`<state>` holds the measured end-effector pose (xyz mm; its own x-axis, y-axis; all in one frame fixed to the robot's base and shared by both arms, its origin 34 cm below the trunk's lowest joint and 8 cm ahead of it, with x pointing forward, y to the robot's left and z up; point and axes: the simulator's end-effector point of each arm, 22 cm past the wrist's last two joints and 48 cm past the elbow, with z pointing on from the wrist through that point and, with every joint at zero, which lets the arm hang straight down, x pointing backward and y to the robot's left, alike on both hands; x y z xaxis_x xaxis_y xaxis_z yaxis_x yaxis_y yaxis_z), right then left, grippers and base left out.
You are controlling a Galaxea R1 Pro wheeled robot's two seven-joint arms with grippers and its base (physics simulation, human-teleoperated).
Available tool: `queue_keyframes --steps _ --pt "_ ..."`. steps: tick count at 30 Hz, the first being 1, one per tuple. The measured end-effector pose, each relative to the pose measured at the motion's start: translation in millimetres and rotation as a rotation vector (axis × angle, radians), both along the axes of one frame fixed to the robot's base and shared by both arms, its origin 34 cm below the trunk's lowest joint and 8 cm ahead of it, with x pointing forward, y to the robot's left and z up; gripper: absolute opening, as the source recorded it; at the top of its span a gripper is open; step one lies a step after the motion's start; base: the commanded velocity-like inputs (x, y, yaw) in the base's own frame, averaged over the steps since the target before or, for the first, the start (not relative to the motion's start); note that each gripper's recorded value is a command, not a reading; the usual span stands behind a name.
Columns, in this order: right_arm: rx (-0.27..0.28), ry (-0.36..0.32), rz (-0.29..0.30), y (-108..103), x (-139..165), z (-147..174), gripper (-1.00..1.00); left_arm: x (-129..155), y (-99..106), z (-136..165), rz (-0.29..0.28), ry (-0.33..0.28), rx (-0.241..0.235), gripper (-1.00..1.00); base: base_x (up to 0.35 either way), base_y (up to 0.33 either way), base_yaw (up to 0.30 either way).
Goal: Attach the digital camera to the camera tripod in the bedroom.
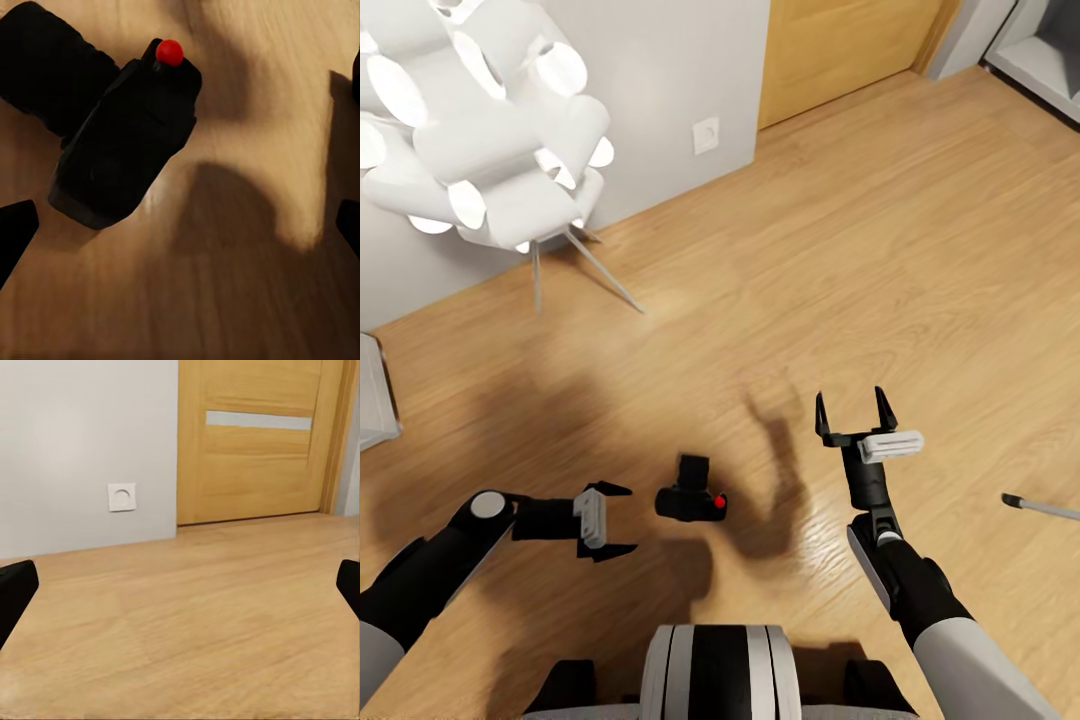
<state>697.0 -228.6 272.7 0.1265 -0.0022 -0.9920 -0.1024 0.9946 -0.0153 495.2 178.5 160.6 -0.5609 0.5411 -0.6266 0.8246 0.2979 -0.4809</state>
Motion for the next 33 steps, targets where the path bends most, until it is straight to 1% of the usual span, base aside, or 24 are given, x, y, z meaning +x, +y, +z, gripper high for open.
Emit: queue_keyframes --steps 10,22,27,32,33 --pt "-0.002 0.054 0.004 1 -12 -31 1.00 3 -9 -3 -0.006 -0.015 -0.025 1.00 0.000 0.000 0.000" --pt "-0.003 0.108 0.011 3 -26 -63 1.00 -7 -13 -17 -0.010 0.011 -0.037 1.00 0.000 0.000 0.000" --pt "0.000 0.129 0.021 7 -32 -75 1.00 -9 -19 -18 -0.025 0.011 -0.056 1.00 0.000 0.000 0.000" --pt "0.007 0.132 0.046 17 -34 -76 1.00 -9 -28 -7 -0.056 0.002 -0.091 1.00 0.000 0.000 0.000" --pt "0.008 0.132 0.046 17 -35 -77 1.00 -9 -28 -7 -0.057 0.002 -0.091 1.00 0.000 0.000 0.000"
